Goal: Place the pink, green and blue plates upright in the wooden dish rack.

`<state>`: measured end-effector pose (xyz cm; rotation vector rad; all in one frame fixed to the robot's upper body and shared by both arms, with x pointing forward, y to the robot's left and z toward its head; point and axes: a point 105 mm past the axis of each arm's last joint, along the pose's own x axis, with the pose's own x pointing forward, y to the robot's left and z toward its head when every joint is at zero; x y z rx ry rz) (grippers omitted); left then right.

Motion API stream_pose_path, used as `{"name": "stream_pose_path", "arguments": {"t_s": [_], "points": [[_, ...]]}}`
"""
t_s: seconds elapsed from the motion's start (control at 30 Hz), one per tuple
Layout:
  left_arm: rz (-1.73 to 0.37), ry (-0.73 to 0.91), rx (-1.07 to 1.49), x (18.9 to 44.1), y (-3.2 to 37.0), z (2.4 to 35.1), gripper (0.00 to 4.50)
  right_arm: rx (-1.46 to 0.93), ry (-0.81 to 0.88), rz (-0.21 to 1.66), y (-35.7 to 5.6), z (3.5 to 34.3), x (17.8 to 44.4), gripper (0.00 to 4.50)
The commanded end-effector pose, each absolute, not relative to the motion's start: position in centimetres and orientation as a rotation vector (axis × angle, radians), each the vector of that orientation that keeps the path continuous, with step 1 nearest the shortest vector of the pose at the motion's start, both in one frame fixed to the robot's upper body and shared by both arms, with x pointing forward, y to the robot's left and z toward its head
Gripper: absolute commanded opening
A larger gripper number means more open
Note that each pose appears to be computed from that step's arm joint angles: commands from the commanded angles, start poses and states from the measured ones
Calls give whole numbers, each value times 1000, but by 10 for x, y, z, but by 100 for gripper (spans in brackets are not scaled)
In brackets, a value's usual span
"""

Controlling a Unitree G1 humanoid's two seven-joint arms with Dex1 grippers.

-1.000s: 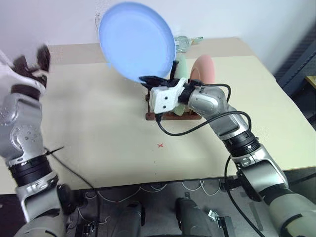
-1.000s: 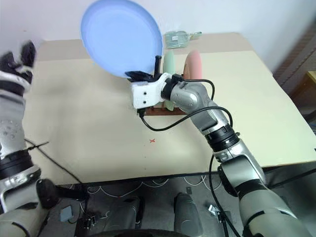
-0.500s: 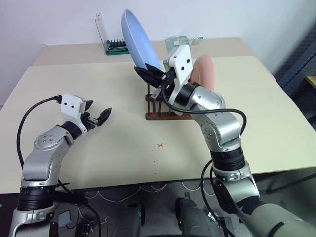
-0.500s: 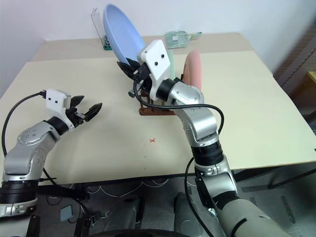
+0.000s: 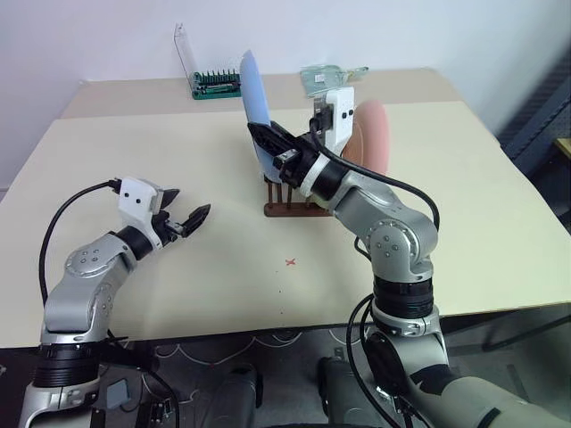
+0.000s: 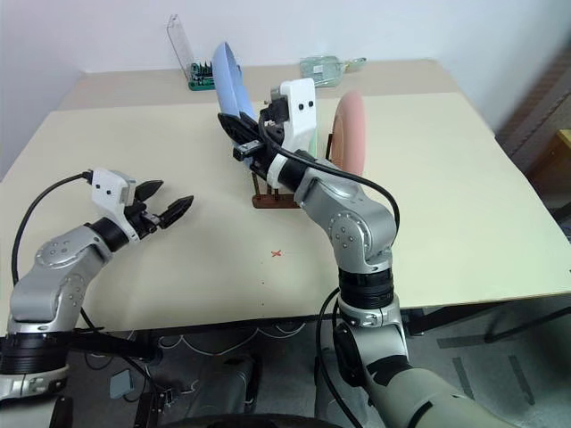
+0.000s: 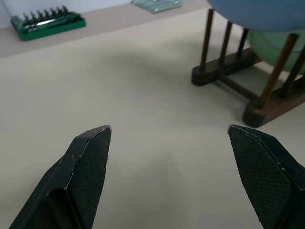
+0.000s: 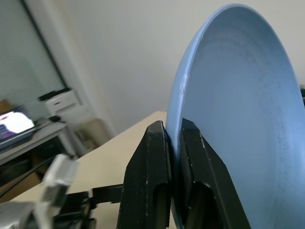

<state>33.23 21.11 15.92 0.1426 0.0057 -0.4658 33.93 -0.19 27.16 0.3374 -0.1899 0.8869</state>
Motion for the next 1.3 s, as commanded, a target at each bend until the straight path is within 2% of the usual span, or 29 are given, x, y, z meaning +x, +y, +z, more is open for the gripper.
{"name": "stream_pose_path", "arguments": {"t_s": [0.03,0.53,1.07,1.3], "points": [[-474,-29,166,330,207,168,400,362,-267,880,-4,291,335,0],[-484,-30,164,330,201,168,400,444,-227,881,-3,291,337,0],[-498,-37,156,329,197,168,400,526,-70,792,-6,270,349,0],[-569,-28,144,320,190,167,400,538,-39,780,-6,266,351,0]]}}
